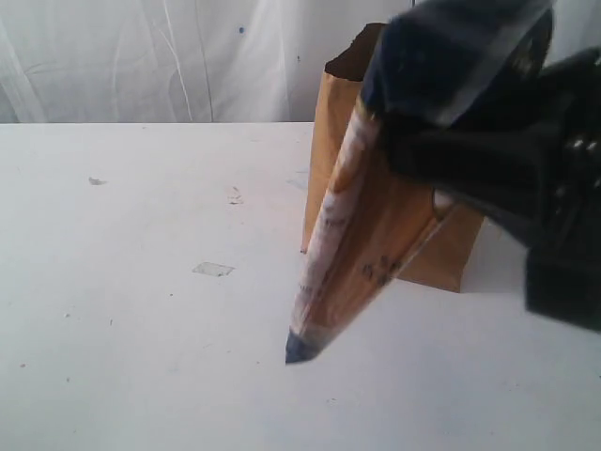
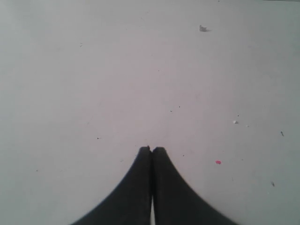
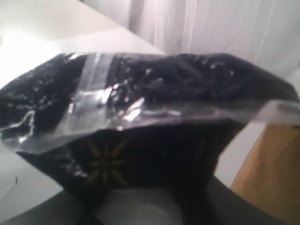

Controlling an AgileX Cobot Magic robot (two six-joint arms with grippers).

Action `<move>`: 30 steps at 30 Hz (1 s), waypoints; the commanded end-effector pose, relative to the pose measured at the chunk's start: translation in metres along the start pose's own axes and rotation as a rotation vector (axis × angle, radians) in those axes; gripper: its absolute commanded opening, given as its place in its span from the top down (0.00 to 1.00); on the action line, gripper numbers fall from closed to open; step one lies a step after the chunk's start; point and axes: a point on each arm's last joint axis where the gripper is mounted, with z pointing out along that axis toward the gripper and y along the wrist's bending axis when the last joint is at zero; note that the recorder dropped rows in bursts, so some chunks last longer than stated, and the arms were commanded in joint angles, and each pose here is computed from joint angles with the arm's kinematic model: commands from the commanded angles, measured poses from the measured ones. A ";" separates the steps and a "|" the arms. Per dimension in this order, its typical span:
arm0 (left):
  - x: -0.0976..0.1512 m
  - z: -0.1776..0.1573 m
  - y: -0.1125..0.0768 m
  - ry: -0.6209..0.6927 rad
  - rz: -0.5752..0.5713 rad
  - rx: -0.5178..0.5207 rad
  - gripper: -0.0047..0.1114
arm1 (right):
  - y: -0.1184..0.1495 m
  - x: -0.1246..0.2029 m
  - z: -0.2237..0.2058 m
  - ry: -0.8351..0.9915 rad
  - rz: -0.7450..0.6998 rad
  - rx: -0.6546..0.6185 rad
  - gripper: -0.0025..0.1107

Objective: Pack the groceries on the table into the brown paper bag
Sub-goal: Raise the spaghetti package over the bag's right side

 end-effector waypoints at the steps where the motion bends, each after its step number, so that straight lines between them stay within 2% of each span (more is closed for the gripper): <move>1: 0.001 0.000 0.000 0.000 0.005 0.002 0.96 | -0.008 -0.047 -0.030 -0.334 -0.062 0.160 0.98; 6: 0.001 0.000 0.000 0.000 0.005 0.002 0.96 | -0.024 -0.093 -0.055 -0.728 -0.152 0.410 0.98; 9: 0.001 0.000 0.000 0.000 0.005 0.002 0.96 | -0.033 -0.111 -0.069 -0.962 -0.212 0.604 0.98; 12: 0.001 0.000 0.000 0.000 0.005 0.002 0.96 | -0.042 -0.119 -0.072 -1.069 -0.252 0.764 0.98; 14: 0.001 0.000 0.000 0.000 0.005 0.002 0.96 | -0.047 -0.122 -0.066 -1.047 -0.249 0.819 0.98; 17: 0.001 0.000 0.000 0.000 0.005 0.002 0.96 | -0.063 -0.119 -0.042 -0.911 -0.243 0.917 0.98; 20: 0.001 0.000 0.000 0.000 0.005 0.002 0.96 | -0.094 -0.107 -0.006 -0.699 -0.194 1.056 0.98; 22: 0.001 0.000 0.000 0.000 0.005 0.002 0.96 | -0.118 -0.100 0.012 -0.569 -0.122 1.093 0.98; 26: 0.001 0.000 0.000 0.000 0.005 0.002 0.96 | -0.154 -0.102 0.036 -0.445 -0.035 0.916 0.98; 30: 0.001 0.000 0.000 0.000 0.005 0.002 0.96 | -0.185 -0.116 0.030 -0.479 0.057 0.897 0.98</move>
